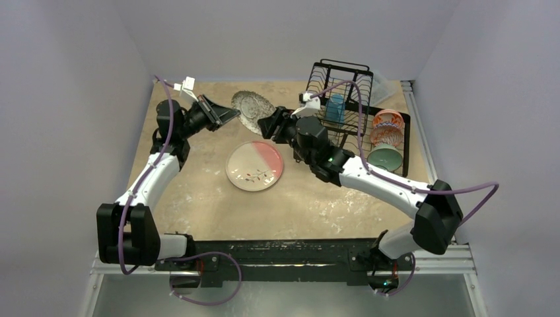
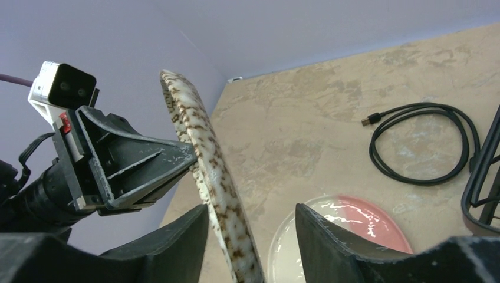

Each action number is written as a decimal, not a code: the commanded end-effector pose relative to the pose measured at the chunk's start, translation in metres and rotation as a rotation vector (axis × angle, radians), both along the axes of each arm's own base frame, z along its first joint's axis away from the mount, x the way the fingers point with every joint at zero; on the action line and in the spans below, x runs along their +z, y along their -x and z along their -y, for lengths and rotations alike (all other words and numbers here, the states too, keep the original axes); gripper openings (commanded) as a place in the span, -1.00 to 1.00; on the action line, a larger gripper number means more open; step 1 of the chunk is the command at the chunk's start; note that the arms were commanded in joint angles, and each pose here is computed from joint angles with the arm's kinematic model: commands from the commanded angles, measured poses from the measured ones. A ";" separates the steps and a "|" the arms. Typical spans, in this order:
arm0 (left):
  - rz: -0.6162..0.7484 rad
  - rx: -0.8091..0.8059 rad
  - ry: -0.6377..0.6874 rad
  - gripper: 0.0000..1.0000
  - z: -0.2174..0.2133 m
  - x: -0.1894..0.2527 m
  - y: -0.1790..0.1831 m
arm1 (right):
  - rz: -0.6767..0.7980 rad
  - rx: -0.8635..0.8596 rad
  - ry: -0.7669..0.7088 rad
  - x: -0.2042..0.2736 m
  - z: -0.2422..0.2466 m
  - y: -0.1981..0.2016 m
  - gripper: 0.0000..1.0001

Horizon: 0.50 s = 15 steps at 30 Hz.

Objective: Load the mixed dishes into the dish rack

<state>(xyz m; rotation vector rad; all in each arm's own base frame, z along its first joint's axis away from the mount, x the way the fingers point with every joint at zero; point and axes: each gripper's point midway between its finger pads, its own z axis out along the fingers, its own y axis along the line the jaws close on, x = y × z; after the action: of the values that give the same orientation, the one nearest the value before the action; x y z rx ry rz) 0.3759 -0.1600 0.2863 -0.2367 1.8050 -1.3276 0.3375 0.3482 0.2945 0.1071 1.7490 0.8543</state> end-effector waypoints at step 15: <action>0.113 -0.013 0.020 -1.00 0.000 0.034 0.001 | 0.114 0.226 0.044 0.045 0.004 -0.013 -0.17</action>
<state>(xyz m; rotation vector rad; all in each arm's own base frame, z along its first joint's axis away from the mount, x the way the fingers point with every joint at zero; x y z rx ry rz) 0.3761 -0.1598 0.2864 -0.2375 1.8040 -1.3269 0.3530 0.3414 0.3103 -0.1043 1.7656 0.9394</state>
